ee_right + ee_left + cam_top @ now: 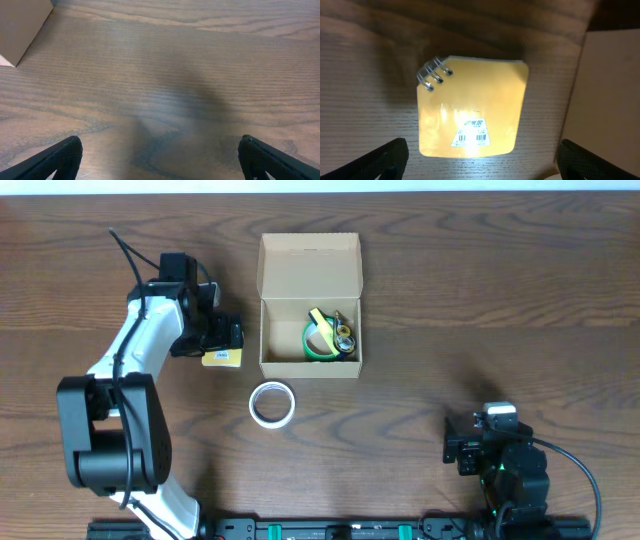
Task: Pack container
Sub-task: 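Reach the left gripper to the yellow sticky-note pad and grasp it, then carry the sticky-note pad into the box and release it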
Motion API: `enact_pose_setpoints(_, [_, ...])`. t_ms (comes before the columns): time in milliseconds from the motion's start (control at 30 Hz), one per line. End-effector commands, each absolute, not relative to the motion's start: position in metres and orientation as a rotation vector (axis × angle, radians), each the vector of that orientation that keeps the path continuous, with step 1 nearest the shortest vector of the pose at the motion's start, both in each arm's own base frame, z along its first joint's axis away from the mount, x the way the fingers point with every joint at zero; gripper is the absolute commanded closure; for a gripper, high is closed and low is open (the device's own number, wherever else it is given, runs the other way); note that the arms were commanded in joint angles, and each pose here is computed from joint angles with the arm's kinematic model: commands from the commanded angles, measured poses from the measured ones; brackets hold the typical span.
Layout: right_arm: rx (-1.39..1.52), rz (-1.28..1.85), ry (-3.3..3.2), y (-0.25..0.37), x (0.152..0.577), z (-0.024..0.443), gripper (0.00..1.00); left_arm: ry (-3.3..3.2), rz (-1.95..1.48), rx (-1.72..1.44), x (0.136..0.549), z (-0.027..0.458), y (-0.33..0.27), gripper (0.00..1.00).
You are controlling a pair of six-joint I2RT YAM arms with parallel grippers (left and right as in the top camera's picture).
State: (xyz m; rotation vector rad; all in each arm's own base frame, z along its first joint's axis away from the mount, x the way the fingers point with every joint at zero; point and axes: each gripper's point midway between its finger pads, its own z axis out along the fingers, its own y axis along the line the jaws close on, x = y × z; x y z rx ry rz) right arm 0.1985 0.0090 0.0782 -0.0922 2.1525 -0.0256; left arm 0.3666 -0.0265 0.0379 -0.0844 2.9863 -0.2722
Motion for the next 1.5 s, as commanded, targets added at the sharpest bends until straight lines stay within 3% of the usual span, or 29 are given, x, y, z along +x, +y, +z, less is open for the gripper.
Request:
enact_pose_setpoints(0, [-0.109, -0.031, 2.150, 0.009, 0.198, 0.078, 0.01, 3.003, -0.269, -0.044, 0.368, 0.036, -0.028, 0.04])
enact_pose_setpoints(1267, [-0.109, -0.031, 2.150, 0.009, 0.198, 0.078, 0.01, 3.090, -0.113, 0.012, 0.365, -0.004, -0.022, 0.04])
enact_pose_setpoints(1333, [-0.109, -0.031, 2.149, 0.009, 0.198, 0.078, 0.01, 3.094, -0.113, 0.014, 0.364, -0.005, -0.023, 0.00])
enact_pose_setpoints(1367, [-0.109, -0.031, 2.150, 0.009, 0.198, 0.078, 0.01, 3.094, -0.112, 0.016, 0.364, -0.005, -0.023, 0.13])
enact_pose_setpoints(1400, [-0.109, -0.031, 2.149, 0.009, 0.198, 0.078, 0.01, 3.094, -0.107, 0.015, 0.364, -0.005, -0.022, 0.19])
enact_pose_setpoints(1467, [-0.109, -0.031, 2.149, 0.009, 0.198, 0.078, 0.01, 3.094, -0.106, 0.016, 0.364, -0.005, -0.022, 0.23])
